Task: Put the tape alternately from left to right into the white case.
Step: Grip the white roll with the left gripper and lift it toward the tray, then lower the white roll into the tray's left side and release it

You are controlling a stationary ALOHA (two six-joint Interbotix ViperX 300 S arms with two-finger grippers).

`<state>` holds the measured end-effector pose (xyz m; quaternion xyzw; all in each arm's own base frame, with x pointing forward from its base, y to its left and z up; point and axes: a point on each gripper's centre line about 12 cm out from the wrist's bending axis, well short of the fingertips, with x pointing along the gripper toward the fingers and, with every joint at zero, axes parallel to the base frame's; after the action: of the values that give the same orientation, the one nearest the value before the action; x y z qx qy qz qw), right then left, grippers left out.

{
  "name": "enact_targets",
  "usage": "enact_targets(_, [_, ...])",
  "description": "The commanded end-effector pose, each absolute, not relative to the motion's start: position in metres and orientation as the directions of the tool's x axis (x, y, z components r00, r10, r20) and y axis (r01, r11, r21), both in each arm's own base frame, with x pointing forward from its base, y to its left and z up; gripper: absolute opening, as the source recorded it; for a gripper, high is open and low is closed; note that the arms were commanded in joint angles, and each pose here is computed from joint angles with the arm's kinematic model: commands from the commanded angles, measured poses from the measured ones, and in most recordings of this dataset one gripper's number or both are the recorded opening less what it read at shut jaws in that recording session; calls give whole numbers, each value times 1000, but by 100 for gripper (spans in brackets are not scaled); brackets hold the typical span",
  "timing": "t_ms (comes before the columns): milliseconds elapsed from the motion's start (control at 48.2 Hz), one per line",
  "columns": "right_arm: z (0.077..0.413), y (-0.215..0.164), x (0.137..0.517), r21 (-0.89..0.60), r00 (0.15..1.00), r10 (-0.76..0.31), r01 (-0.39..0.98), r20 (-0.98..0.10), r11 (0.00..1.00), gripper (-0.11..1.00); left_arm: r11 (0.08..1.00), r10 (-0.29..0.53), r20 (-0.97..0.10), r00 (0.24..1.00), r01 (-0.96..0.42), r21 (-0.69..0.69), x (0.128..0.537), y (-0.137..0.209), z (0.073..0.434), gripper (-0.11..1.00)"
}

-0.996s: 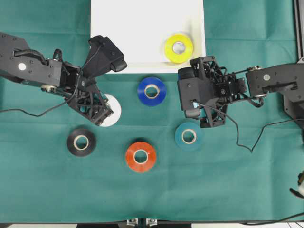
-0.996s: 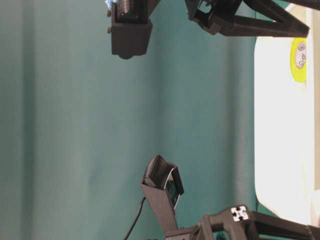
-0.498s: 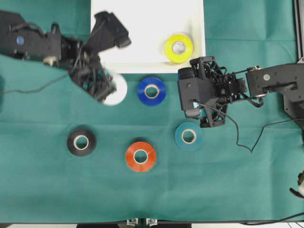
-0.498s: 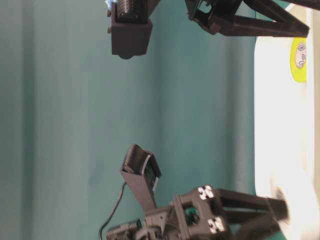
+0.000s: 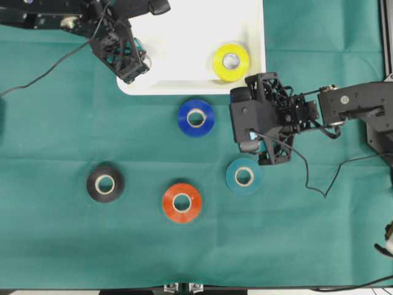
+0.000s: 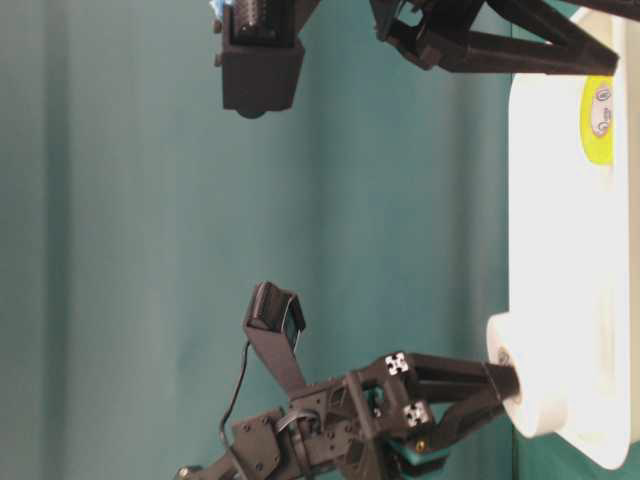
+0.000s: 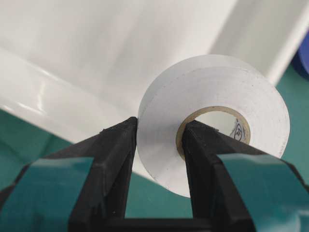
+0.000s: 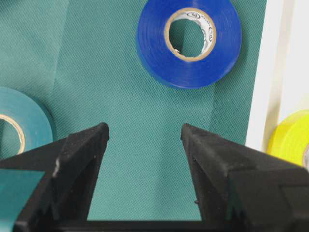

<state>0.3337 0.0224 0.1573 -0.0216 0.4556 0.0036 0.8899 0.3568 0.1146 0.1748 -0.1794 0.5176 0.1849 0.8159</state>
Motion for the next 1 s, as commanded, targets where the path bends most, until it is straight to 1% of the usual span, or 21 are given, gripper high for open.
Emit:
enact_targets(0, [169, 24, 337, -31, 622, -5, -31, -783, 999, 69, 869, 138, -885, 444, -484, -107, 367, 122, 185, -2])
enact_targets(332, [168, 24, 336, -31, 625, -5, -31, -781, 999, 69, 901, 140, -899, 414, -430, -57, 374, 135, 168, -2])
enact_targets(498, [168, 24, 336, -29, 629, -1, -34, -777, 999, 69, 904, 146, -894, 424, -424, -54, 378, 138, 161, -2])
enact_targets(602, [167, 24, 335, -29, 627, -1, -34, -779, 999, 69, 906, 144, -897, 417, -421, -50, 378, 138, 156, -2])
enact_targets(872, [168, 24, 336, -28, 635, 0, -35, -773, 999, 69, 923, 143, -898, 416, -384, -31, 377, 138, 155, -2])
enact_targets(934, [168, 25, 336, -27, 635, 2, -35, -773, 999, 69, 925, 143, -898, 416, -380, -29, 377, 138, 155, 0])
enact_targets(975, [168, 25, 336, -28, 635, 1, -36, -773, 999, 69, 926, 141, -901, 411, -378, -28, 376, 137, 154, 4])
